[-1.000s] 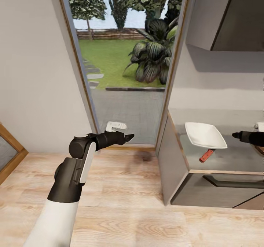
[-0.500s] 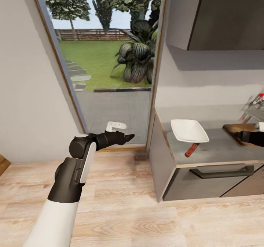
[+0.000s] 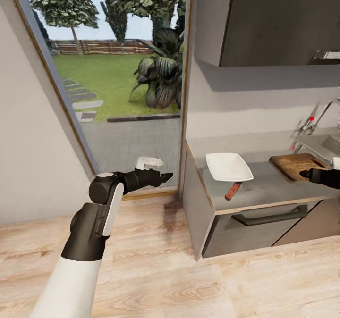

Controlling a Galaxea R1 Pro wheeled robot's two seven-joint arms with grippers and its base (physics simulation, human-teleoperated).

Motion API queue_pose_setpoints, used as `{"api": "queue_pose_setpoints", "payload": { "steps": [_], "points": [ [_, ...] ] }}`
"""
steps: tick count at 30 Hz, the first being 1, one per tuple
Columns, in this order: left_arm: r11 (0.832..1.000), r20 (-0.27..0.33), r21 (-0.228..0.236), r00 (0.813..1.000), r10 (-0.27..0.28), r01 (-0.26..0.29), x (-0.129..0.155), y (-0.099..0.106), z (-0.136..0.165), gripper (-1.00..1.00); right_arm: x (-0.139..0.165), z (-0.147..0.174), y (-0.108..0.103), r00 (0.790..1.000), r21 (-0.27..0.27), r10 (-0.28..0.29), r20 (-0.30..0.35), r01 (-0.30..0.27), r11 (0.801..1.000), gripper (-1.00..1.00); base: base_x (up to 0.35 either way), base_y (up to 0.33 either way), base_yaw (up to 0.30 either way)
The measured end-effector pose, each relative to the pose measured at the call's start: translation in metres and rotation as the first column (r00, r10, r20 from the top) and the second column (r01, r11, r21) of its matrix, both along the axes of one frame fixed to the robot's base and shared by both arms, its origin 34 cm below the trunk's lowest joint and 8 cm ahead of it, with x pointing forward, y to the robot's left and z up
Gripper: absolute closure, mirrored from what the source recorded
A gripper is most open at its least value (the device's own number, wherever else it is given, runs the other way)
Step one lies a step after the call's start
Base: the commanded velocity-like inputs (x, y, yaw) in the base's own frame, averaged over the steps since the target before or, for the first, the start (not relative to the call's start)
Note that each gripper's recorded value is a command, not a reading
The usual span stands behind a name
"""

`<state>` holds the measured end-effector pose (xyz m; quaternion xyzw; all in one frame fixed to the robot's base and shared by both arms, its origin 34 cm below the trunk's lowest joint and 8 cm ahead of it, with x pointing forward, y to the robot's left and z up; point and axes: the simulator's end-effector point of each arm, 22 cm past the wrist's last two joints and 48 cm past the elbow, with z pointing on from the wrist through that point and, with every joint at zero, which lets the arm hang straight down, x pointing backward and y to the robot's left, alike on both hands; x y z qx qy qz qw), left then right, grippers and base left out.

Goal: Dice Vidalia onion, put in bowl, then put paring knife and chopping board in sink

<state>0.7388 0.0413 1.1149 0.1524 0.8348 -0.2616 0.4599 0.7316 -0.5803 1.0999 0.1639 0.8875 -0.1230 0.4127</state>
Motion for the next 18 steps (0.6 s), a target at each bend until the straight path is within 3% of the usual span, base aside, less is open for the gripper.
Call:
{"api": "queue_pose_setpoints", "payload": {
  "steps": [7, 18],
  "points": [
    [1.0, 0.006, -0.001, 1.0, 0.001, -0.001, -0.0006, 0.0004, 0.004, -1.0, -0.0007, 0.0038, 0.0, 1.0, 0.0, 0.0, 0.006, 0.0, 1.0, -1.0, 0.175, 0.149, -0.205],
    [1.0, 0.016, 0.0, 1.0, 0.0, 0.0, -0.0017, 0.0002, 0.0105, -1.0, 0.0, -0.001, 0.0085, 1.0, 0.023, 0.003, 0.005, -0.004, 1.0, -1.0, 0.222, 0.239, -0.191]
  ]
}}
